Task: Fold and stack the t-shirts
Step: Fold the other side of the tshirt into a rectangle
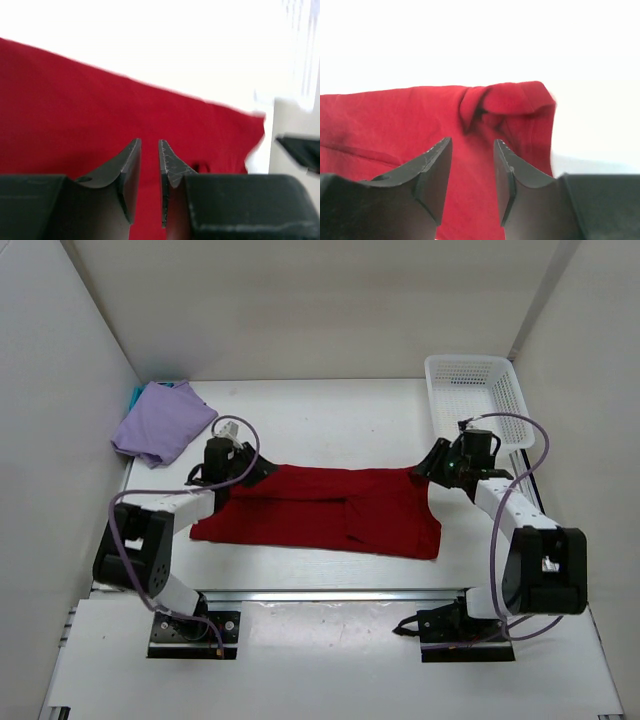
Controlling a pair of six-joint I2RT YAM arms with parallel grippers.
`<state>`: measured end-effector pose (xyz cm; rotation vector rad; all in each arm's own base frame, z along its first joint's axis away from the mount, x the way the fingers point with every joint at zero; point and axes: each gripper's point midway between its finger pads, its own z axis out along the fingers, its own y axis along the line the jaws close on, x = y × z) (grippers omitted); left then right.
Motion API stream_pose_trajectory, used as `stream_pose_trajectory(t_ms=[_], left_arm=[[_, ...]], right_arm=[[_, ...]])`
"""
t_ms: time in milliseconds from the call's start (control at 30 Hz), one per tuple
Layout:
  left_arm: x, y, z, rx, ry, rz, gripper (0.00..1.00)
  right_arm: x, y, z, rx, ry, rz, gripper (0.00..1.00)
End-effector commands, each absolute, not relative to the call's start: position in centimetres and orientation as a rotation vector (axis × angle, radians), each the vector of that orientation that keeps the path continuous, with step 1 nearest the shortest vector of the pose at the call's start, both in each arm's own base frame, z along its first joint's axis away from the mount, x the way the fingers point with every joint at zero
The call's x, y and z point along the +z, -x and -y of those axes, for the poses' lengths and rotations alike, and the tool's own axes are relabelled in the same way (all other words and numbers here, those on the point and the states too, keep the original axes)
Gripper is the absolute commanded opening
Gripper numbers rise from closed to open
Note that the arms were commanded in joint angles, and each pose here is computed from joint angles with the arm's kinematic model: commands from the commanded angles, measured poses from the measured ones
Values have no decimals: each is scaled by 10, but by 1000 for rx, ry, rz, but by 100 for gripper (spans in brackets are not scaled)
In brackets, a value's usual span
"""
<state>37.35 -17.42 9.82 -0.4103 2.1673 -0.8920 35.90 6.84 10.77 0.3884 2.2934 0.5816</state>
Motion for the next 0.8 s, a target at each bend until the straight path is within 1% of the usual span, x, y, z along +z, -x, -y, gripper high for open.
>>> stream_pose_trajectory(t_ms=[0, 100, 200, 233, 300, 367, 400, 433, 467, 500, 633, 767], left_arm=[[98, -400, 150, -903, 488, -2143, 32], [79, -410, 124, -906, 599, -2152, 30], [68, -419, 100, -908, 696, -2141, 31], [61, -421, 86, -898, 753, -2137, 30], [44, -420, 77, -921, 813, -2158, 30], [36, -419, 67, -943, 872, -2149, 29], [28, -415, 65, -939, 896, -2164, 28], [25, -415, 56, -921, 920, -2160, 27], [21, -411, 49, -901, 944, -2154, 27], [16, -406, 44, -877, 970, -2157, 27], [12, -396, 17, -826, 1063, -2129, 26], [16, -390, -6, -801, 1134, -2073, 24]], right_arm=[[112, -383, -76, 639, -375, -2217, 37], [97, -384, -86, 670, -340, -2279, 36], [86, -383, -96, 744, -314, -2284, 39], [90, -384, -101, 798, -299, -2262, 39], [84, -383, -104, 853, -334, -2253, 38], [86, -386, -111, 914, -312, -2221, 32], [85, -391, -105, 939, -349, -2213, 29], [91, -393, -111, 988, -320, -2196, 13], [86, -392, -113, 1000, -327, -2213, 3], [85, -395, -115, 989, -332, -2224, 0], [89, -397, -83, 760, -428, -2210, 0], [102, -396, -58, 691, -470, -2119, 0]])
